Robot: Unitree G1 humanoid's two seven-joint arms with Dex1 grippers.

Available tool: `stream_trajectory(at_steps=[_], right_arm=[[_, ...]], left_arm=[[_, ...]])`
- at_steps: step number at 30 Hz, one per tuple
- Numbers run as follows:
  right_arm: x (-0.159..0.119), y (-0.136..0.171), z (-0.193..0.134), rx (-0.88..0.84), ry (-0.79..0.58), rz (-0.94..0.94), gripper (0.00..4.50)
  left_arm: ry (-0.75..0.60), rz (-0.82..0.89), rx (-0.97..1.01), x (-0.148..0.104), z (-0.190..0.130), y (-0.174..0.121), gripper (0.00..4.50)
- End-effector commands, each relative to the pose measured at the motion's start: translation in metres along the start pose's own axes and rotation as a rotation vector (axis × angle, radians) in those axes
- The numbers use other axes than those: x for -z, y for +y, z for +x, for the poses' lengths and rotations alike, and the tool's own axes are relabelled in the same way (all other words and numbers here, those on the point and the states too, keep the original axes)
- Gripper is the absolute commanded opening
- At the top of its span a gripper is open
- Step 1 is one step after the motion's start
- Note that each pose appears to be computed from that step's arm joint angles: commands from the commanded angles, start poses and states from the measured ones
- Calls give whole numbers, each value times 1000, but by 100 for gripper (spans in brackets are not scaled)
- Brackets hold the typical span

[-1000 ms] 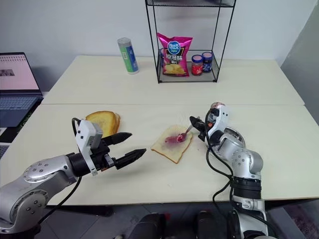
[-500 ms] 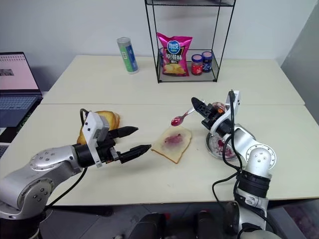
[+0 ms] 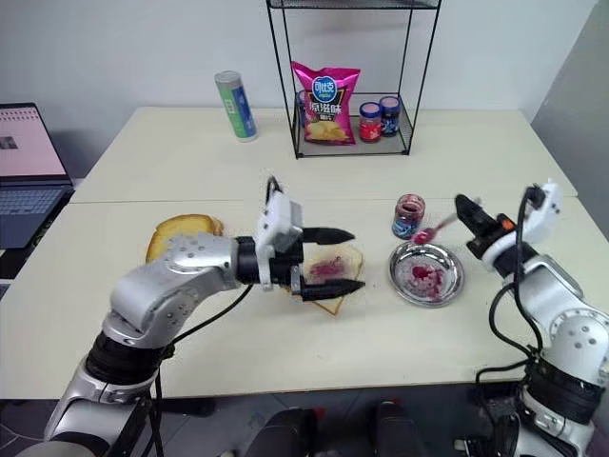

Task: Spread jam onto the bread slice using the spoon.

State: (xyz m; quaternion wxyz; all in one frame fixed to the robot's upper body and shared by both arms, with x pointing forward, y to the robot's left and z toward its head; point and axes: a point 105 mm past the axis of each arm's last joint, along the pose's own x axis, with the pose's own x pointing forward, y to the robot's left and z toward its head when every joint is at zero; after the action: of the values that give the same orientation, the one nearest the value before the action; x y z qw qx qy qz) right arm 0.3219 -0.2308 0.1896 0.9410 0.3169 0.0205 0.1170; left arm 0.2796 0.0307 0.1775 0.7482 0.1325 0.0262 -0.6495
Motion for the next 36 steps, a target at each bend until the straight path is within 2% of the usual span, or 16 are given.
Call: stream_trajectory(at_steps=[1, 5, 11, 14, 20, 24, 33, 36], right_arm=[[-2, -15, -13, 23, -33, 5, 5], [11, -28, -15, 34, -15, 31, 5], [18, -50, -10, 63, -30, 87, 5], [17, -71, -7, 107, -48, 115, 5], [25, -80, -3, 102, -15, 98, 5], [17, -84, 3, 112, -52, 114, 80], [14, -87, 6, 111, -56, 123, 287], [-8, -96, 2, 162, -126, 118, 366]], left_arm=[[25, 79, 33, 9, 7, -1, 450], [57, 141, 48, 17, 12, -1, 450], [27, 122, 14, 12, 9, 2, 450], [30, 121, -7, 10, 7, 4, 450], [19, 117, -43, 5, 1, 6, 450], [14, 108, -45, 5, 3, 1, 450], [7, 96, -69, 4, 1, 1, 450], [6, 91, -86, 3, -5, 2, 450]])
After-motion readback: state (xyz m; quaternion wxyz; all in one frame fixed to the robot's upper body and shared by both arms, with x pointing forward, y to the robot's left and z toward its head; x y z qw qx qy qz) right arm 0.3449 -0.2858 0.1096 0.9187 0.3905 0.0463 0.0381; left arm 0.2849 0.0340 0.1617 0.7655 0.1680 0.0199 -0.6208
